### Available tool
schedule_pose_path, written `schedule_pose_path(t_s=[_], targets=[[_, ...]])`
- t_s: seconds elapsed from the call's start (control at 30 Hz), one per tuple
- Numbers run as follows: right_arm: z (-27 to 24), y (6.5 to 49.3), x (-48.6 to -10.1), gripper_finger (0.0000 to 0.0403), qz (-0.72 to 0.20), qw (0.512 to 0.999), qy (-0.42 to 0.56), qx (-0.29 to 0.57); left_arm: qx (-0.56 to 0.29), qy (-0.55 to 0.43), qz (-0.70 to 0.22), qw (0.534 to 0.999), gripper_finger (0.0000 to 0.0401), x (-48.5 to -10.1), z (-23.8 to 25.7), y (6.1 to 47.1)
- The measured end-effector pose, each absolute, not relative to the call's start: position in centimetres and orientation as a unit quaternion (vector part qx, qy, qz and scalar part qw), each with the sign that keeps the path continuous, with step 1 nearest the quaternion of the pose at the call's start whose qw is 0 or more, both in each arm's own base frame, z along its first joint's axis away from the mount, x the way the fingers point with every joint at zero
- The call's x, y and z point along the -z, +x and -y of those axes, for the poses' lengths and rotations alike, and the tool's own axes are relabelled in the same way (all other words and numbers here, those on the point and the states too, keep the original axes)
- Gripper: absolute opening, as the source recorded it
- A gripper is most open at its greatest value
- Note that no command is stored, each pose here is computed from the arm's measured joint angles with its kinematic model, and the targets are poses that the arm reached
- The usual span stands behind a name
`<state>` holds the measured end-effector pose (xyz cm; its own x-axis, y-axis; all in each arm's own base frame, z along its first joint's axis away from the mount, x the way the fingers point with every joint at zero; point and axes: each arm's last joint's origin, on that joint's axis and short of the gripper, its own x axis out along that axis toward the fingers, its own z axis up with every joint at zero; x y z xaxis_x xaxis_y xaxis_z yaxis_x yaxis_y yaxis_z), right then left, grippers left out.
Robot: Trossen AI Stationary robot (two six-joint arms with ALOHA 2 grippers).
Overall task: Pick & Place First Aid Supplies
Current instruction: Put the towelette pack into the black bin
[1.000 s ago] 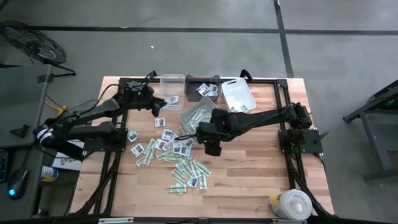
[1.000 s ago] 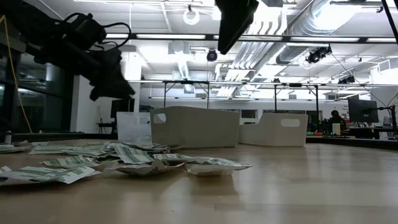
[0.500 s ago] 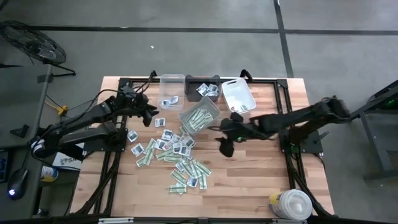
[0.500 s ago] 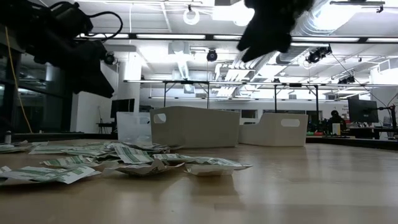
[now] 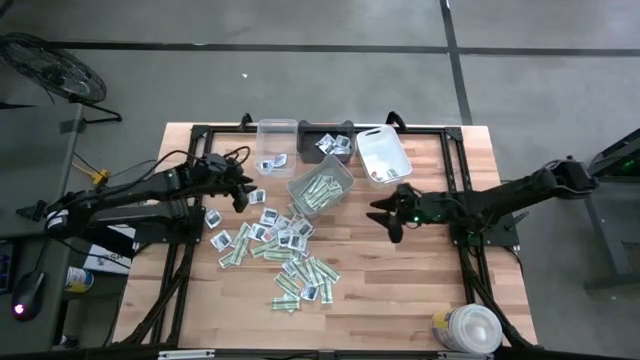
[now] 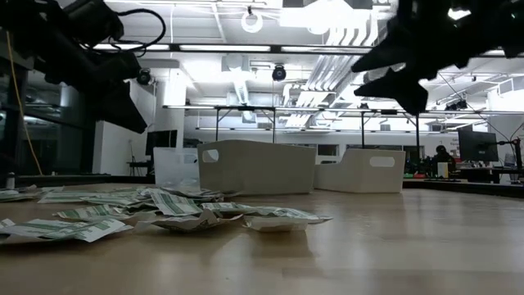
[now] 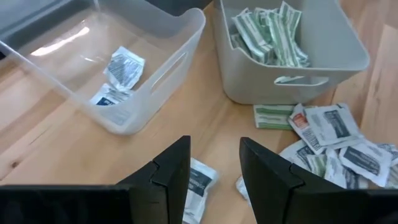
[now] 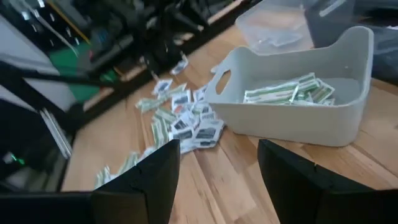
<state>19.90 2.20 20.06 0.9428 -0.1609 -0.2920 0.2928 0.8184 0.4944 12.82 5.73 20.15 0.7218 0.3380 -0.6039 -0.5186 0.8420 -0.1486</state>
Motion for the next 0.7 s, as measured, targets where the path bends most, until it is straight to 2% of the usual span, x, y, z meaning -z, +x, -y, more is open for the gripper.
schedule_pose_path(t_s=[0.47,0.7], targets=[[-0.8,14.2,-17.2,0.0208,-0.06,0.942,0.312,0.108,-0.256,-0.176,-0.286,0.907,0.0138,-20.1,-5.8,12.7],[-0.7,12.9,-15.9,0.0208,-0.067,0.941,0.313,0.108,-0.246,-0.186,-0.311,0.899,0.0138,-19.5,-5.9,13.2]])
